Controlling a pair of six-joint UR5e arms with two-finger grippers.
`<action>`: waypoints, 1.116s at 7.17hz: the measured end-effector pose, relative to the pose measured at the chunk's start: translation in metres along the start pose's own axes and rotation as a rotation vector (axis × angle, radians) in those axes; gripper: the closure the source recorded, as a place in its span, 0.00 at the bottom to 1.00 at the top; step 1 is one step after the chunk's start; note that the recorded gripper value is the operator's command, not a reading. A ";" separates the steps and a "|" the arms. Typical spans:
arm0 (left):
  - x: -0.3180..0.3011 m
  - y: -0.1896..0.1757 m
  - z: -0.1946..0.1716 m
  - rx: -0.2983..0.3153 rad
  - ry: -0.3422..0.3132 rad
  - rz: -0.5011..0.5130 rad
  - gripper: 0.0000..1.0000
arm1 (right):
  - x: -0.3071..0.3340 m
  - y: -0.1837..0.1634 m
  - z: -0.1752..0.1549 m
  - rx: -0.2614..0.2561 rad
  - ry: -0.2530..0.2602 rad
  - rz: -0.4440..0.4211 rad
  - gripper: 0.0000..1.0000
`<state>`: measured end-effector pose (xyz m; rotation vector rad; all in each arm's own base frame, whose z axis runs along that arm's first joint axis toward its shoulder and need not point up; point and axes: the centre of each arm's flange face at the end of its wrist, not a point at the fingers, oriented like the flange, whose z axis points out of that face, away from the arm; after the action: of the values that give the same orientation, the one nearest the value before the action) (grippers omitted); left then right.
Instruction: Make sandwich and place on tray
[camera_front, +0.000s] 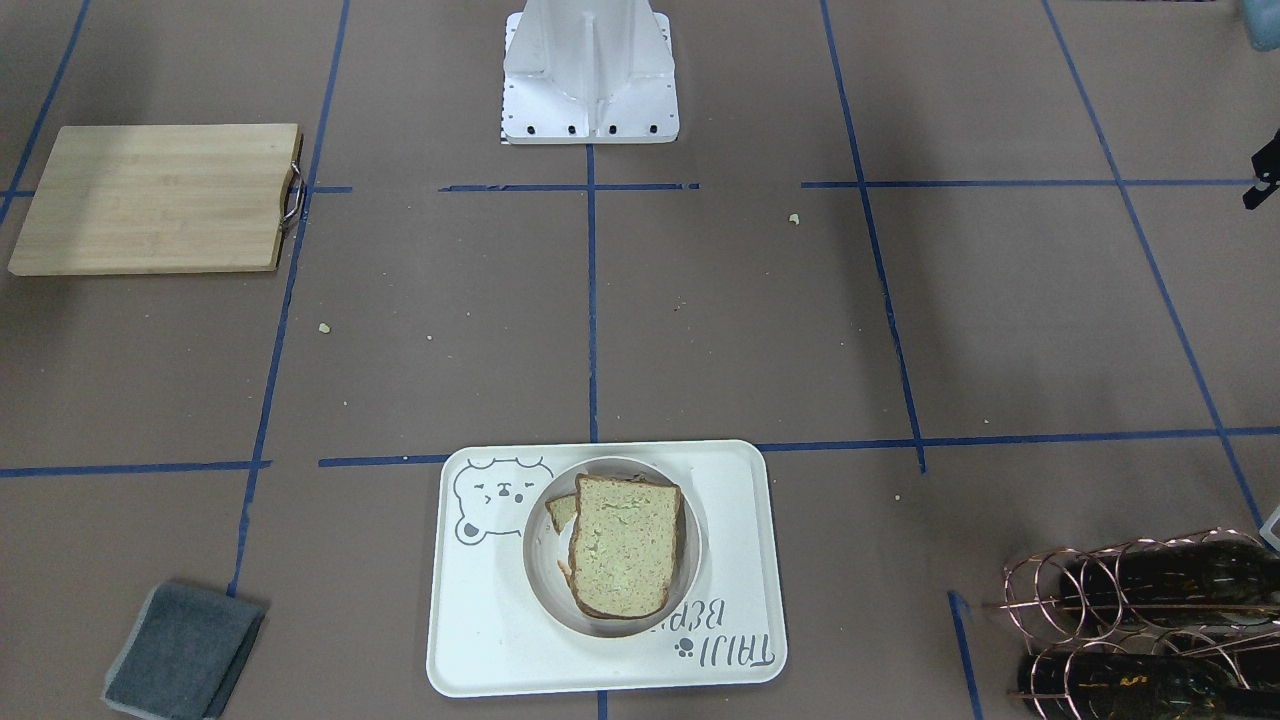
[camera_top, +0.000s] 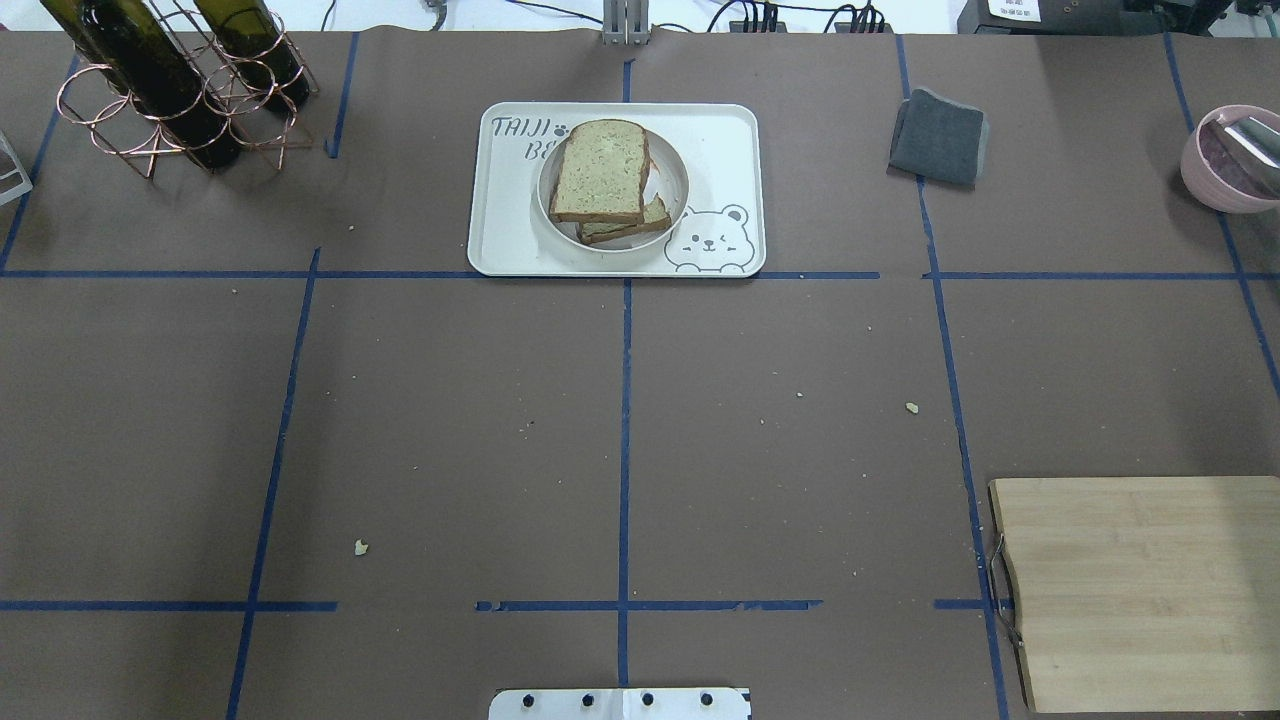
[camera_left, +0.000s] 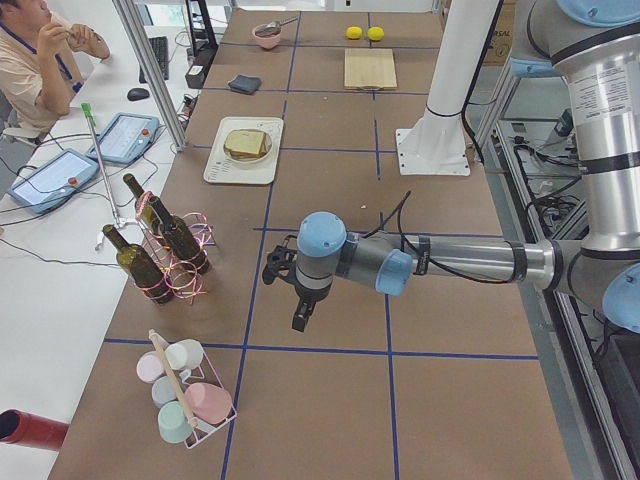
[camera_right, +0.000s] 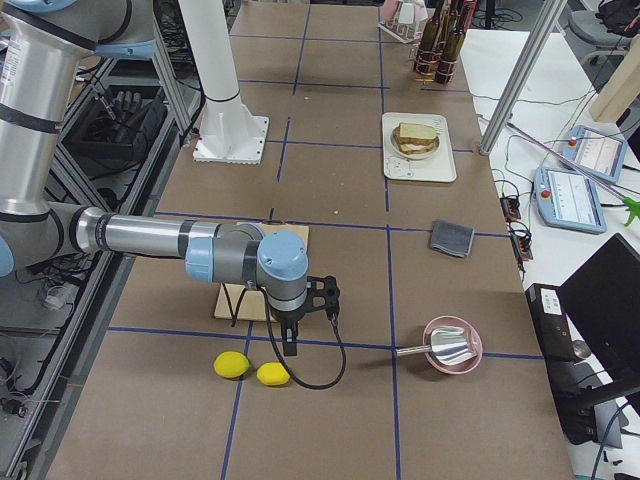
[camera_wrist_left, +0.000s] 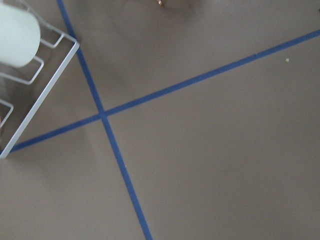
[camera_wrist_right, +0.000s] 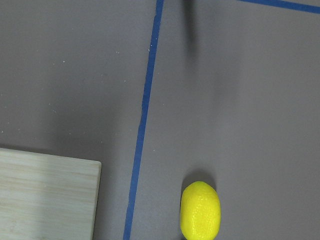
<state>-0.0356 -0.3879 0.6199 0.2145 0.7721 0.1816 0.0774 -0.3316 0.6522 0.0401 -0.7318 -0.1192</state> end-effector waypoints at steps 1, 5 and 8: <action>-0.020 0.023 -0.006 -0.007 -0.012 -0.073 0.00 | 0.001 0.002 0.000 0.002 -0.003 0.004 0.00; -0.025 0.010 -0.006 -0.136 -0.060 -0.166 0.00 | 0.003 0.004 0.000 0.003 -0.003 0.005 0.00; -0.022 0.001 -0.007 -0.171 -0.067 -0.072 0.00 | 0.003 0.005 0.000 0.003 -0.002 0.006 0.00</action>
<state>-0.0555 -0.3917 0.6299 0.0303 0.6929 0.1701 0.0803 -0.3274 0.6547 0.0403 -0.7340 -0.1124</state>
